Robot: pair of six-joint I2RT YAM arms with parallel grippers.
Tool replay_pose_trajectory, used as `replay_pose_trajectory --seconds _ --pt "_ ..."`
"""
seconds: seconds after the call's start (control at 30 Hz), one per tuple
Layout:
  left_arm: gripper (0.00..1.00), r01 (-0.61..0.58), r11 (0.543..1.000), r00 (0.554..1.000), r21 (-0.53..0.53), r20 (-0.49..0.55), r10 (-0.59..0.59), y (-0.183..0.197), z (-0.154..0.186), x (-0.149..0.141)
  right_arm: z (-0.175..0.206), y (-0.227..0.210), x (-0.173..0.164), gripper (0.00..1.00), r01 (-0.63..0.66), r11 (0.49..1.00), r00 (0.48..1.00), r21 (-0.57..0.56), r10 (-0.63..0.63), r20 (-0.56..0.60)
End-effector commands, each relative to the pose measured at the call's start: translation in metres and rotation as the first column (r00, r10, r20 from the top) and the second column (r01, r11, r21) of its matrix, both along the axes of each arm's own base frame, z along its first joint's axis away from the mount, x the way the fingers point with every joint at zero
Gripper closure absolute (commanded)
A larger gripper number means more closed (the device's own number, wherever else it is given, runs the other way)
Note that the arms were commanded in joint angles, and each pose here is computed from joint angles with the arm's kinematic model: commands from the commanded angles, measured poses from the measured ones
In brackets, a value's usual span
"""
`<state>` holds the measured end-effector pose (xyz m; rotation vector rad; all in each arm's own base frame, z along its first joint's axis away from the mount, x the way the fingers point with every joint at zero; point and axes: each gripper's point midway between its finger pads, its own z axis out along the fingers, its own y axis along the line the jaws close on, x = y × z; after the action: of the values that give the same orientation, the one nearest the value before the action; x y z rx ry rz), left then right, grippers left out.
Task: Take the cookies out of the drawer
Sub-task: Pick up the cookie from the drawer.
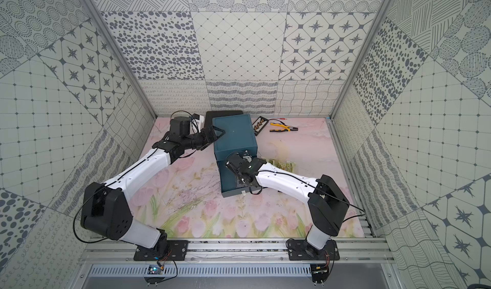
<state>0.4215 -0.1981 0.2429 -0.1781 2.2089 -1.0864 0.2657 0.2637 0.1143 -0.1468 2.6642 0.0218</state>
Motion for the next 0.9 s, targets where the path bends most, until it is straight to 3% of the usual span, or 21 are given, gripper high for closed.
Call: replay_pose_trajectory --seconds 0.0,0.13,0.4,0.57,0.87 --pt "0.01 0.084 0.993 0.995 -0.082 0.069 -0.079 -0.012 0.027 -0.002 -0.011 -0.005 0.006 0.30 0.034 0.999 0.999 -0.021 -0.034 -0.017" --pt "0.01 0.098 0.989 0.994 -0.108 0.063 -0.091 -0.014 0.029 -0.003 -0.015 0.008 0.012 0.32 -0.004 1.000 1.000 0.010 0.004 0.000" --pt "0.01 0.095 0.990 0.994 -0.106 0.061 -0.089 -0.014 0.030 -0.005 -0.007 0.014 0.023 0.68 -0.046 0.999 0.997 0.010 0.045 0.058" --pt "0.01 0.084 0.991 0.995 -0.101 0.069 -0.077 -0.011 0.035 -0.007 0.012 0.015 0.023 0.75 -0.079 0.997 0.991 0.018 0.077 0.107" --pt "0.01 0.043 0.997 0.996 -0.061 0.079 -0.038 -0.002 0.045 -0.010 0.075 0.014 0.009 0.79 -0.154 0.982 0.971 0.111 0.129 0.203"
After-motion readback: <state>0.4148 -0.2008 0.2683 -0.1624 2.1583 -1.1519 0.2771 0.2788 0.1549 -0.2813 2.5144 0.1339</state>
